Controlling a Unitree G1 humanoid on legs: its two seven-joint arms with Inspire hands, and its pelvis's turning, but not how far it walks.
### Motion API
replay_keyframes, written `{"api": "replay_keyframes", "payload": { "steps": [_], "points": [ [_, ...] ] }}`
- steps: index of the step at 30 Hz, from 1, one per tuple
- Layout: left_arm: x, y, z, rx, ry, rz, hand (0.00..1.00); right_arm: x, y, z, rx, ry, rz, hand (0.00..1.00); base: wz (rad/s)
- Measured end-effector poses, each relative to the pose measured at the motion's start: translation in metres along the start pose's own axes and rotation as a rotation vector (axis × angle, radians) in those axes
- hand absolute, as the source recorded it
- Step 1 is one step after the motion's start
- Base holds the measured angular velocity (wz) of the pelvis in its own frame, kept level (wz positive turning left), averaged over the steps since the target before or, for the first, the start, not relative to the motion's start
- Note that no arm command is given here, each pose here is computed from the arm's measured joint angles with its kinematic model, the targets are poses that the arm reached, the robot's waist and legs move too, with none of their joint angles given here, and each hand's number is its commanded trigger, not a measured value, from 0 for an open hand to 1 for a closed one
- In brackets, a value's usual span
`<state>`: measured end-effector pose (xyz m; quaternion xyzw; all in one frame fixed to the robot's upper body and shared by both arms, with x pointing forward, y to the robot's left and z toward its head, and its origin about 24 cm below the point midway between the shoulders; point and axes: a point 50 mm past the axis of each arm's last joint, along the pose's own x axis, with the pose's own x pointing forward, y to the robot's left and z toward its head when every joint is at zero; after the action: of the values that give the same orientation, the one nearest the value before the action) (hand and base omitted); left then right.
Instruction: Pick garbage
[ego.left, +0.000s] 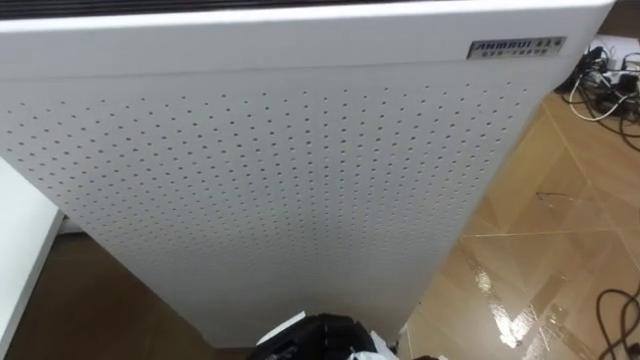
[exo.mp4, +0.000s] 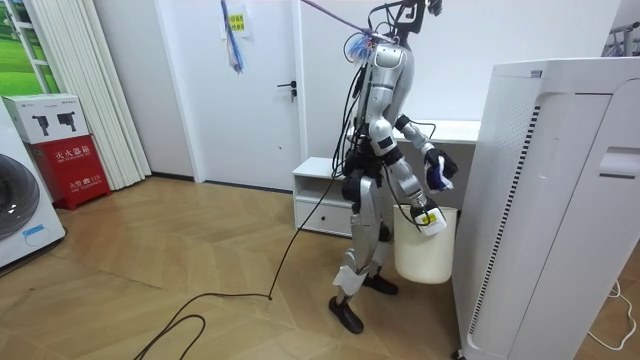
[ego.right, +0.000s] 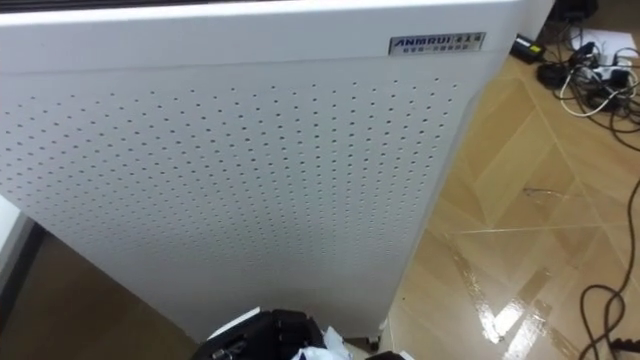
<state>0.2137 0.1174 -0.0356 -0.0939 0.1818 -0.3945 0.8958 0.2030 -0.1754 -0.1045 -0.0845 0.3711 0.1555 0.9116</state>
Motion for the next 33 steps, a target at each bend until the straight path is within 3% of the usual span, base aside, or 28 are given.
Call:
{"api": "replay_keyframes", "payload": {
  "steps": [1,2,13,33],
  "points": [
    [-0.002,0.0,-0.002,-0.002,0.006,0.003,0.69,0.0,-0.001,0.0,-0.002,0.001,-0.001,1.0,0.0],
    [-0.002,0.001,-0.003,-0.003,0.01,0.005,0.0,0.0,-0.001,0.0,-0.003,0.001,-0.002,1.0,0.0],
    [-0.018,0.007,-0.028,-0.03,0.12,0.049,0.0,-0.005,-0.011,-0.007,-0.028,0.025,-0.023,1.0,0.0],
    [-0.04,0.007,-0.069,0.069,0.416,0.054,0.0,-0.005,-0.008,-0.009,0.005,0.035,-0.015,1.0,0.02]
  ]
}}
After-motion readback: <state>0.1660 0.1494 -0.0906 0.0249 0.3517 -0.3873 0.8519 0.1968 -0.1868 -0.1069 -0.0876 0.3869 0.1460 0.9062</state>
